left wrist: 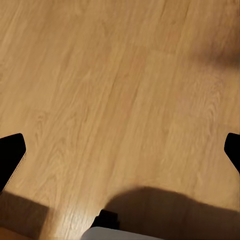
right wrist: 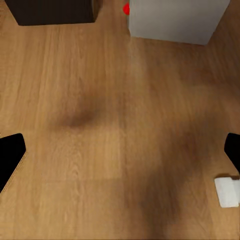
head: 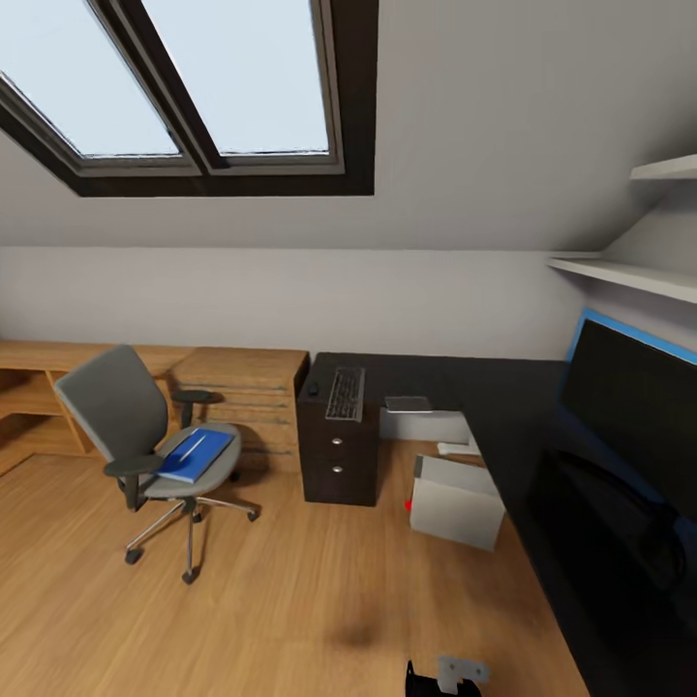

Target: In the bedroom, organize the workspace by keeping the computer under the desk, ensuring the monitor is on the desk, placing the keyboard on the desk next to the monitor, placing the mouse on the desk next to the keyboard, moving the folder from the swivel chair onto the desk next to the mouse, stacking the notebook on top of the folder with the pen on top of the notebook, and positioning the swivel chair next to the desk.

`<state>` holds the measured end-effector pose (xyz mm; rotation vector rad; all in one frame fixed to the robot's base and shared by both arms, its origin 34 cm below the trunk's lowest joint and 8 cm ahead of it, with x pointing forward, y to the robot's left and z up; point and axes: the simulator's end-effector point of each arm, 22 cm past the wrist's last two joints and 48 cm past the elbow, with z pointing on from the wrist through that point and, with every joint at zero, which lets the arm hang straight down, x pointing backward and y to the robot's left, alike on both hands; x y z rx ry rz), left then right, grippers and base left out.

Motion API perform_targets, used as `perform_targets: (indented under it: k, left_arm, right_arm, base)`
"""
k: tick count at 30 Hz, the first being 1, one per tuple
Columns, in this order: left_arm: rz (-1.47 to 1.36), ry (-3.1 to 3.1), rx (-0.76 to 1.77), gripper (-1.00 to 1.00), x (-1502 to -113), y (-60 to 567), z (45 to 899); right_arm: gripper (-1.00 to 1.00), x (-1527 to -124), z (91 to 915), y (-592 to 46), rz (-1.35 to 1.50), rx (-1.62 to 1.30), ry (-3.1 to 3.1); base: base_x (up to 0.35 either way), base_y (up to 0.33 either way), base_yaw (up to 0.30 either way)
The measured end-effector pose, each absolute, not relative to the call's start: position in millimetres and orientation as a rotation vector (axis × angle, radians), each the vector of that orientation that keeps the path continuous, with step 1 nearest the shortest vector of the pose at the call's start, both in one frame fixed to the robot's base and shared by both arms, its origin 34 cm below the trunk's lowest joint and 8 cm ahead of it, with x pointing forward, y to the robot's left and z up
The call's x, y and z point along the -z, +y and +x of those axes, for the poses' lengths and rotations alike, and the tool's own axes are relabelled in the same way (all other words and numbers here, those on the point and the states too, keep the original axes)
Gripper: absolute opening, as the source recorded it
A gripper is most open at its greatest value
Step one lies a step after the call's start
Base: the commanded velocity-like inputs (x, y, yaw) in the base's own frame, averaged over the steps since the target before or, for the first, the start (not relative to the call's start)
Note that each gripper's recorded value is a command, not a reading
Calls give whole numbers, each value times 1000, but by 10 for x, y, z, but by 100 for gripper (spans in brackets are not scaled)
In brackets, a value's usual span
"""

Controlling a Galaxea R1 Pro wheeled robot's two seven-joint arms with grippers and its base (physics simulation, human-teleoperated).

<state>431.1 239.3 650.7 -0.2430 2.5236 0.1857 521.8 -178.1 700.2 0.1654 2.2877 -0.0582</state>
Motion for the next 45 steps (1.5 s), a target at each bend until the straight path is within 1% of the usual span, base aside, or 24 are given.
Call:
perform_targets:
  k: [14, 30, 36, 45]
  left_arm:
    - [-243, 2523, -185, 100, -6508, 2391, 4312]
    - [-242, 2523, -185, 100, -6510, 2390, 4315]
    - [-243, 2519, -184, 100, -6521, 2390, 4327]
    - [-243, 2508, -182, 100, -6552, 2390, 4358]
  right_arm:
    - [100, -6999, 5215, -1781, 165, 58, 2289]
    - [100, -7002, 5220, -1779, 163, 55, 2287]
    - [100, -7017, 5230, -1782, 163, 55, 2283]
    - [100, -7056, 5255, -1782, 163, 54, 2274]
  base:
    - [319, 125, 0]
    - [327, 11, -3]
    - [328, 33, -99]
    - [329, 124, -165]
